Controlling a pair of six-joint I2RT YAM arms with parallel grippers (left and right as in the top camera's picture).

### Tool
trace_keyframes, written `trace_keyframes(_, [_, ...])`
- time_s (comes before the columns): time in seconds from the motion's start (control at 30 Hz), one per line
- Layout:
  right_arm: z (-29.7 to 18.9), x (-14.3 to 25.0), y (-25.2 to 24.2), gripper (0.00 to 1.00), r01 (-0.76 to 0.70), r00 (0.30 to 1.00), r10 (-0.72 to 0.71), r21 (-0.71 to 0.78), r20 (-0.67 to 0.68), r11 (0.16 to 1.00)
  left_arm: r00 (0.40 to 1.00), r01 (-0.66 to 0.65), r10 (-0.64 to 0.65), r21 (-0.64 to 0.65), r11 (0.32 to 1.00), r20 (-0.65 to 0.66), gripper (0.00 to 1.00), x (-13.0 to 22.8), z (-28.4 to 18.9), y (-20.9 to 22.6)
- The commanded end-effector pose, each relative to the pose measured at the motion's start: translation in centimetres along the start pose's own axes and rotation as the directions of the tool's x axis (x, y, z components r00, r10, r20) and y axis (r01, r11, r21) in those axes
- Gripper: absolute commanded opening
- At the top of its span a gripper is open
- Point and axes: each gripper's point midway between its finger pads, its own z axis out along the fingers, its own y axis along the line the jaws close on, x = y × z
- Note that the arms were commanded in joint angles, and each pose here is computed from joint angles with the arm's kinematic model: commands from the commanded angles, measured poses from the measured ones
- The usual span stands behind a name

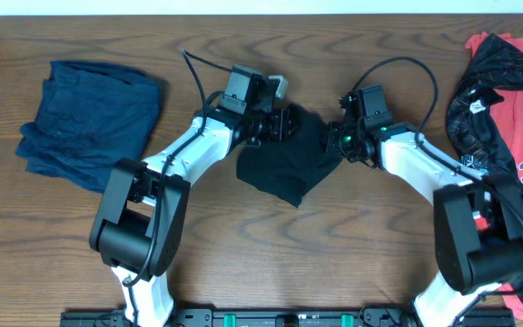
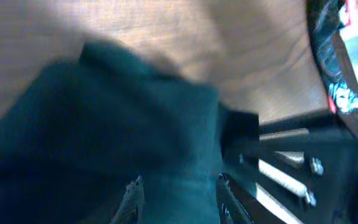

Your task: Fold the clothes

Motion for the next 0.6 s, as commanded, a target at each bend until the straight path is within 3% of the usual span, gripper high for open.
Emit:
trace_keyframes(0.0, [0.2,0.0,0.3,0.03,0.005,1.000,-0.006,-0.030,-0.011,1.000,1.000,0.002,-0.002,-0.025,1.000,-0.017,0.40,0.3,-0.3,0.5])
trace_keyframes(0.13, [-1.1,-0.7,0.7,0.01,-0.017,1.000,0.018,-0.042,0.012,0.999,0.996,0.040,-0.047,-0.094,0.995,-0.071,0.40,1.9,-0.5,1.8])
trace_keyframes(0.3, [-4.0,-1.6,2.3,0.09,0.000,0.998,0.004,-0.082,0.059,0.997,0.990,0.062,-0.077,-0.129,0.990,-0.118,0.41,3.3,-0.6,2.4])
trace_keyframes(0.57, [-5.3,-0.7,1.5,0.01,-0.015,0.999,0.016,-0.026,0.042,1.000,0.973,0.089,-0.120,-0.157,0.984,-0.197,0.45,5.6,-0.8,2.4])
